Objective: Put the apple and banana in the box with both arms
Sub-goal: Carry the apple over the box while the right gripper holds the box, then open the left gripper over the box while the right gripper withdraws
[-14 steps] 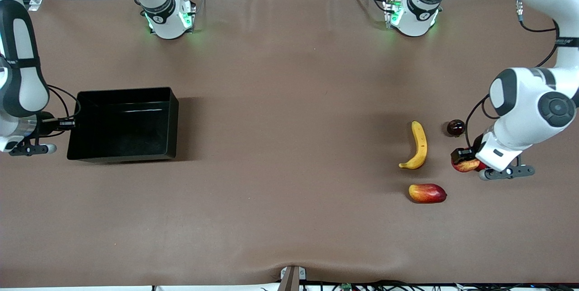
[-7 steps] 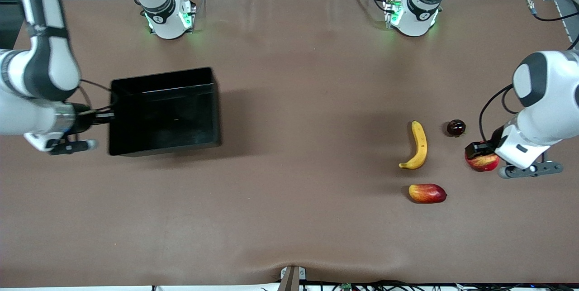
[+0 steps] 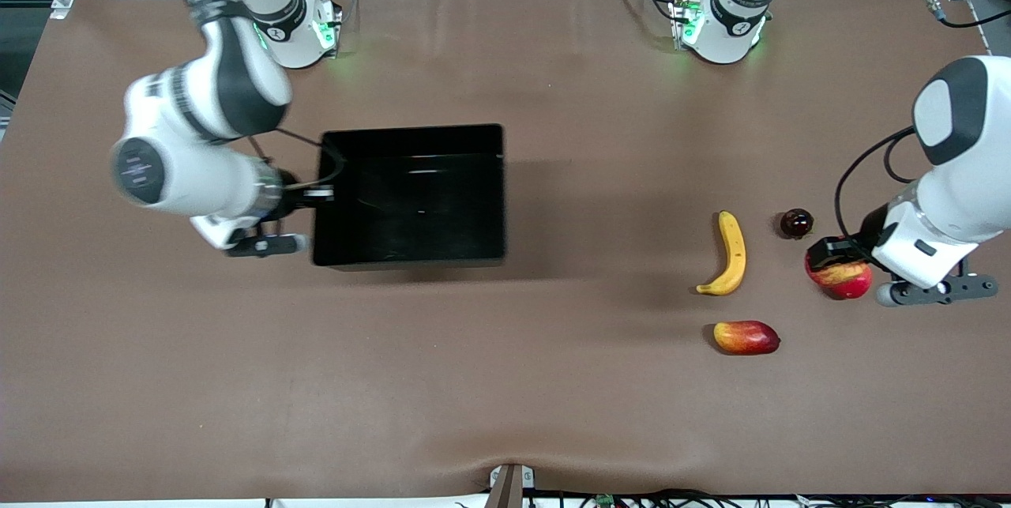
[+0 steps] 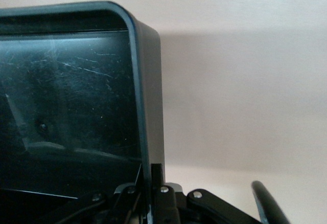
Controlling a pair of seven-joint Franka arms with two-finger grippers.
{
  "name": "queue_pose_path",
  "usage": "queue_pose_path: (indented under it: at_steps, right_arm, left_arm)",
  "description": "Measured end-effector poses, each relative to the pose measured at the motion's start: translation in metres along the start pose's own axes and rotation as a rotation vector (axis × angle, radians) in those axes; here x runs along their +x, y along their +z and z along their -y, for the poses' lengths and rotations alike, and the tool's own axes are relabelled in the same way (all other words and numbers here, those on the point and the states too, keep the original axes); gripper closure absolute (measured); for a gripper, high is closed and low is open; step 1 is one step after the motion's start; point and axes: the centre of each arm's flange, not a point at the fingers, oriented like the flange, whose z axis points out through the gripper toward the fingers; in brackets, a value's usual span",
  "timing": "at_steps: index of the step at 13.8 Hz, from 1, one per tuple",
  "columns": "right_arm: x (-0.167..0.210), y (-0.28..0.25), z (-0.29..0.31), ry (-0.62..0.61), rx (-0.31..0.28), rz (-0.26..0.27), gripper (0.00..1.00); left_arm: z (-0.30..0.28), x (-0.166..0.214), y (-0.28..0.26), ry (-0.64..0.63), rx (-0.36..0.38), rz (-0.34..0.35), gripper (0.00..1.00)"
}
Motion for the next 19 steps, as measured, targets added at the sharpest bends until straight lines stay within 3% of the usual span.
queue_pose_path:
  at_steps: [2, 5, 7, 9, 11, 14, 16, 19]
  right_arm:
    - [-0.003, 0.028, 0.047, 0.014, -0.001, -0.040, 0.94]
    - [-0.003, 0.095, 0.097, 0.009, -0.004, -0.058, 0.94]
    - [0.002, 0.134, 0.116, 0.033, 0.032, -0.069, 0.94]
    - [0.007, 0.159, 0.136, 0.058, 0.072, -0.085, 0.94]
    - [0.008, 0.178, 0.158, 0.105, 0.070, -0.080, 0.94]
    - [0.009, 0.189, 0.170, 0.115, 0.067, -0.078, 0.70]
    - [0.016, 0.175, 0.168, 0.120, 0.071, -0.085, 0.46]
    - [0.030, 0.111, 0.149, 0.148, 0.058, -0.021, 0.17]
  left_arm:
    - [-0.031, -0.009, -0.002, -0.030, -0.014, 0.012, 0.34]
    - [-0.082, -0.029, -0.003, -0.084, -0.033, 0.038, 0.34]
    - [-0.119, -0.044, 0.002, -0.102, -0.038, 0.059, 0.34]
    - [-0.161, -0.063, 0.020, -0.105, -0.023, 0.090, 0.34]
    - [-0.205, -0.085, 0.049, -0.100, 0.032, 0.106, 0.34]
    - [-0.263, -0.114, 0.097, -0.119, 0.060, 0.115, 0.34]
    - [-0.278, -0.128, 0.128, -0.121, 0.046, 0.119, 0.34]
    - [-0.285, -0.148, 0.173, -0.132, 0.046, 0.143, 0.34]
